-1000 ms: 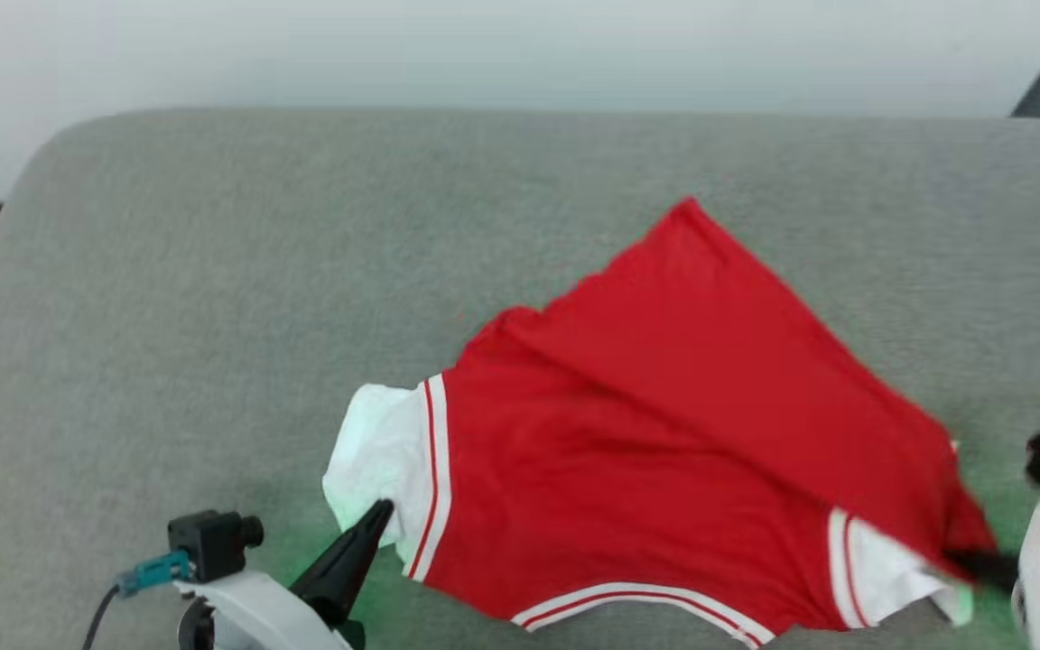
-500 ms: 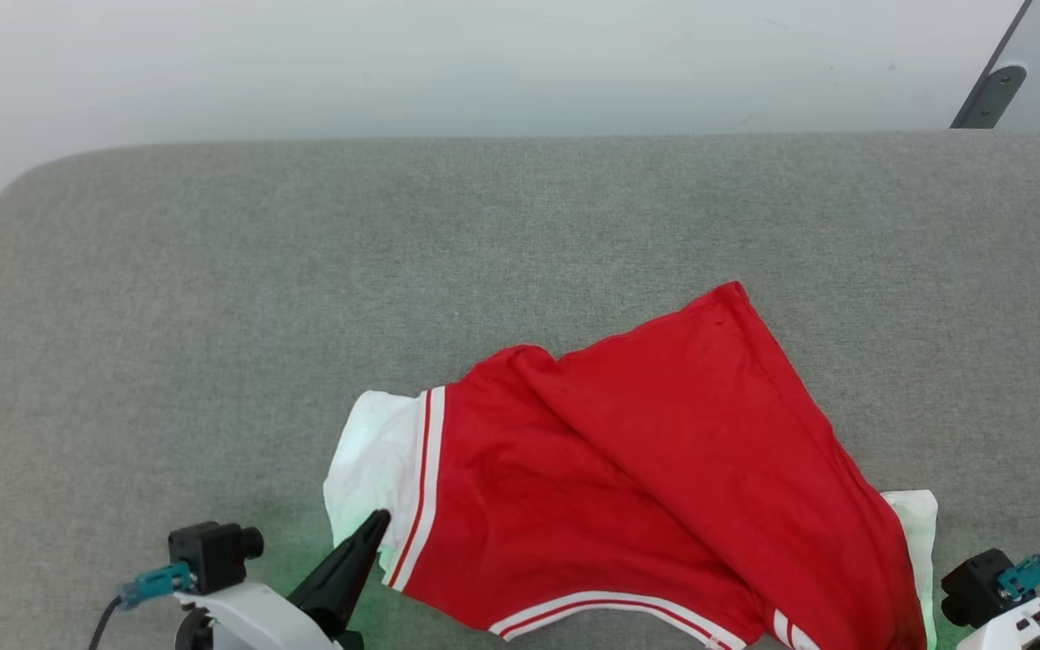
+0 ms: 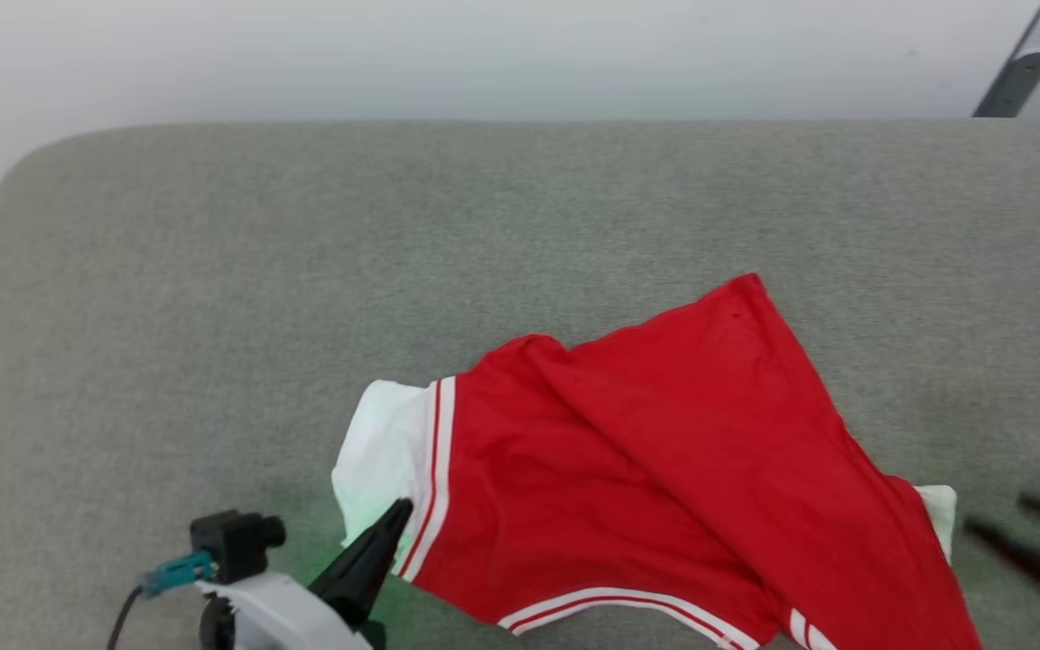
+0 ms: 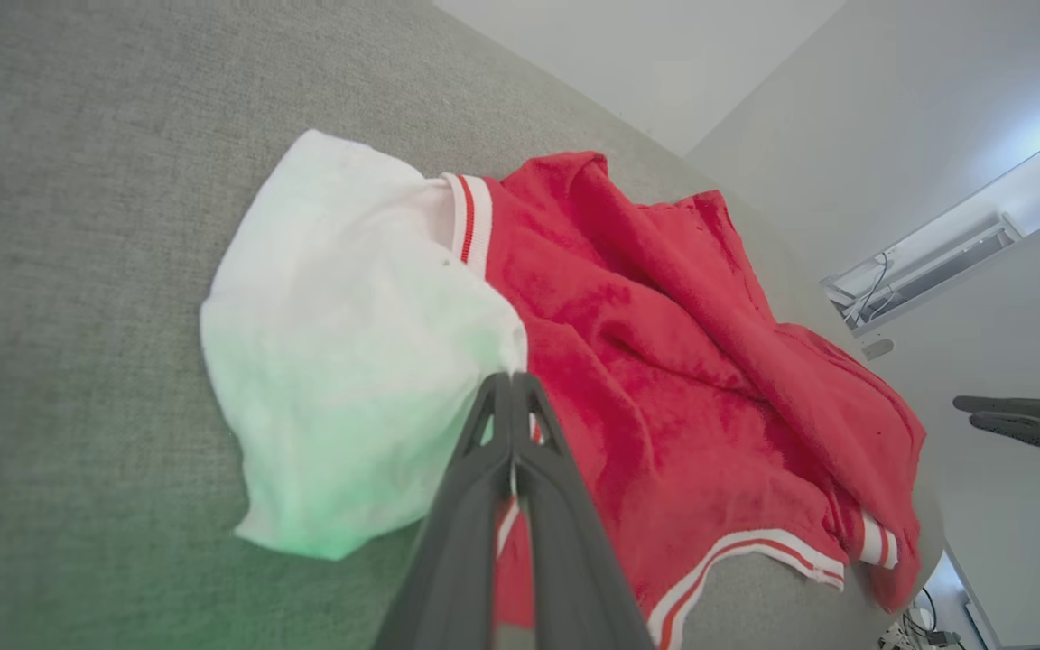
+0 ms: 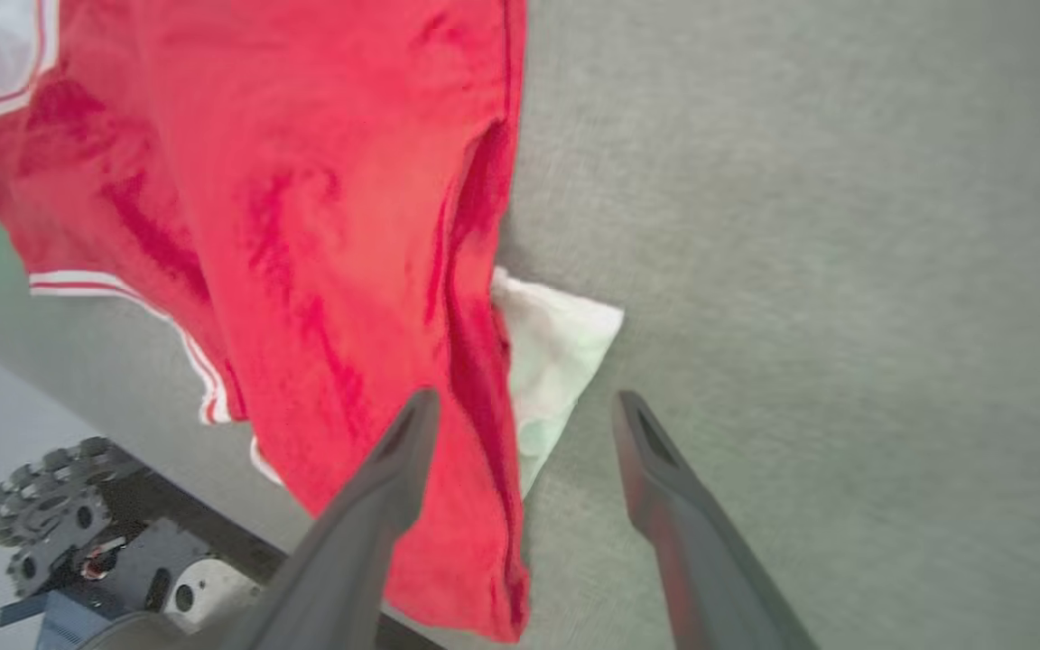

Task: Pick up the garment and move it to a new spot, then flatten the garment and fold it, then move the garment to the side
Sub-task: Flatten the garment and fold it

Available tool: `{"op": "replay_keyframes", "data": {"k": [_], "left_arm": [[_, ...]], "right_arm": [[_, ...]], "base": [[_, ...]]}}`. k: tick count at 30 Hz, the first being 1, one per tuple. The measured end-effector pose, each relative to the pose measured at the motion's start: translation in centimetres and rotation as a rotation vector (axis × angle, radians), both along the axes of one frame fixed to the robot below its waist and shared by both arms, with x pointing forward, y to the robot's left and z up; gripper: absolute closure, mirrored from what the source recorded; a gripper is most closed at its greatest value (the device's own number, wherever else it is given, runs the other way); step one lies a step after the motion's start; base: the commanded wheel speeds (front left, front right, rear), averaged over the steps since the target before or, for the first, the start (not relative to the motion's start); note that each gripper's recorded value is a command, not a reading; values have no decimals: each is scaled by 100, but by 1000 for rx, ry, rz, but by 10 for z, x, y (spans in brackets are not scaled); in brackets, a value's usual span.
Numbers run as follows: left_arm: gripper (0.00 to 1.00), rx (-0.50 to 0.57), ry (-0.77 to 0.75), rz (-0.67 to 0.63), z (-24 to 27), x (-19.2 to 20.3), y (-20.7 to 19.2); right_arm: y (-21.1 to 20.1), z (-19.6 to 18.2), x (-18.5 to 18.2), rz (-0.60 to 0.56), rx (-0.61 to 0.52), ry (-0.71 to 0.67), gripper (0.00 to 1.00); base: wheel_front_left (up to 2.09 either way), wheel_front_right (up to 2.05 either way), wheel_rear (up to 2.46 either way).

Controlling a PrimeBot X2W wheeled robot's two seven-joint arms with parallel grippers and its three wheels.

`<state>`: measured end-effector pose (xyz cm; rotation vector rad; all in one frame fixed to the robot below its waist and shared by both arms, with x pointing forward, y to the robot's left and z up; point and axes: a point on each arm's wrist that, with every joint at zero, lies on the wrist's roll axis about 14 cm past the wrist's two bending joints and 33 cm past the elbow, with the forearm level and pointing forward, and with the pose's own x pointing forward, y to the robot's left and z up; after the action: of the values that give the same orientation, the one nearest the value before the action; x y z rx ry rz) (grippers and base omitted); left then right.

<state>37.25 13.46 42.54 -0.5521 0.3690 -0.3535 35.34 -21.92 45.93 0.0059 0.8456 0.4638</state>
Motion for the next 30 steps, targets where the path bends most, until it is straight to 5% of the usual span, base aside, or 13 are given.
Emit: {"op": "replay_keyframes", "data": {"k": [5, 10, 17, 28, 29, 30], "left_arm": [[100, -9, -10, 7, 3, 1, -2], [100, -7, -11, 26, 2, 8, 3], [100, -6, 8, 40, -6, 17, 5], [100, -5, 65, 91, -26, 23, 14], [100, -5, 68, 95, -27, 23, 15], [100, -5, 71, 99, -28, 23, 16]], "right_arm": [[14, 47, 68, -15, 27, -217, 0], [51, 47, 122, 8, 46, -270, 0], [87, 2, 168, 79, -42, -157, 0], [117, -74, 177, 244, -173, 53, 0], [118, -76, 178, 254, -176, 59, 10], [120, -77, 179, 260, -174, 64, 81]], "base": [[0, 0, 0], [0, 0, 0], [0, 0, 0], [0, 0, 0], [0, 0, 0], [0, 0, 0]]}}
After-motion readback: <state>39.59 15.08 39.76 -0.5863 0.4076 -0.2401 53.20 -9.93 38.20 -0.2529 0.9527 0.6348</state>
